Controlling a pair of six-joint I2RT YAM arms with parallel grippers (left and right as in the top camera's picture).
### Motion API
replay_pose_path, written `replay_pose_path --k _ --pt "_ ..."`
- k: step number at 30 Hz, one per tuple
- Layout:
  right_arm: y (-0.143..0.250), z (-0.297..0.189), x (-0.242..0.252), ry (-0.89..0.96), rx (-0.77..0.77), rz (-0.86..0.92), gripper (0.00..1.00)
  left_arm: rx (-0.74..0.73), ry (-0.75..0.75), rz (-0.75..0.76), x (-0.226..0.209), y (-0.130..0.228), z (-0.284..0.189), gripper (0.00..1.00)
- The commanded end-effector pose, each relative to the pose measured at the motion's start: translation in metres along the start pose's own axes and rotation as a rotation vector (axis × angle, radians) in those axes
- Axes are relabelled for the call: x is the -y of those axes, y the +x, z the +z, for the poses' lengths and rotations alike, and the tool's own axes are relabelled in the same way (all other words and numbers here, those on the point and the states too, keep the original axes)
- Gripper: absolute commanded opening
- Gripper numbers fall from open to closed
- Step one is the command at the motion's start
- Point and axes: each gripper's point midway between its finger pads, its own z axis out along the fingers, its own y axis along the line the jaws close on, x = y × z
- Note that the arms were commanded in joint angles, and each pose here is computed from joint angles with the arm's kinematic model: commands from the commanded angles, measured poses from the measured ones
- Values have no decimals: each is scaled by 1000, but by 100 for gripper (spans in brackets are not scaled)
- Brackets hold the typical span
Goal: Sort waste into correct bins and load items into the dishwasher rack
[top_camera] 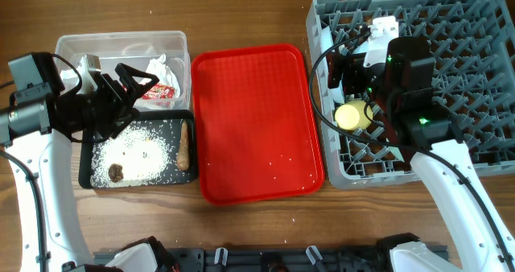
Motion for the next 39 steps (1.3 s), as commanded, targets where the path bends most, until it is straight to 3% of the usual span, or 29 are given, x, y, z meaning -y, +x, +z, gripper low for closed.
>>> replay_pose_path --k 1,7,12,14,20,26,35,39 --pt "2 -6 -4 -18 3 6 100 22 8 26 4 -2 -6 100" --pt "-33 -60 -10 -30 158 -13 100 22 9 26 4 -2 -6 100" --pt "-54 -155 -13 -25 346 -22 100 22 8 26 4 -2 -6 100" --pt "-67 -219 -15 -22 519 -27 100 22 8 26 4 -2 -6 100" --pt "-61 -292 -19 -36 692 -34 100 22 9 26 4 -2 -6 100" --pt "-52 -279 -21 -59 723 -40 100 22 9 26 4 -2 -6 100" --pt "16 -210 -12 -115 923 20 100 22 8 26 4 -2 -6 100" --pt "38 -187 -8 -112 940 16 100 22 8 26 4 -2 -6 100"
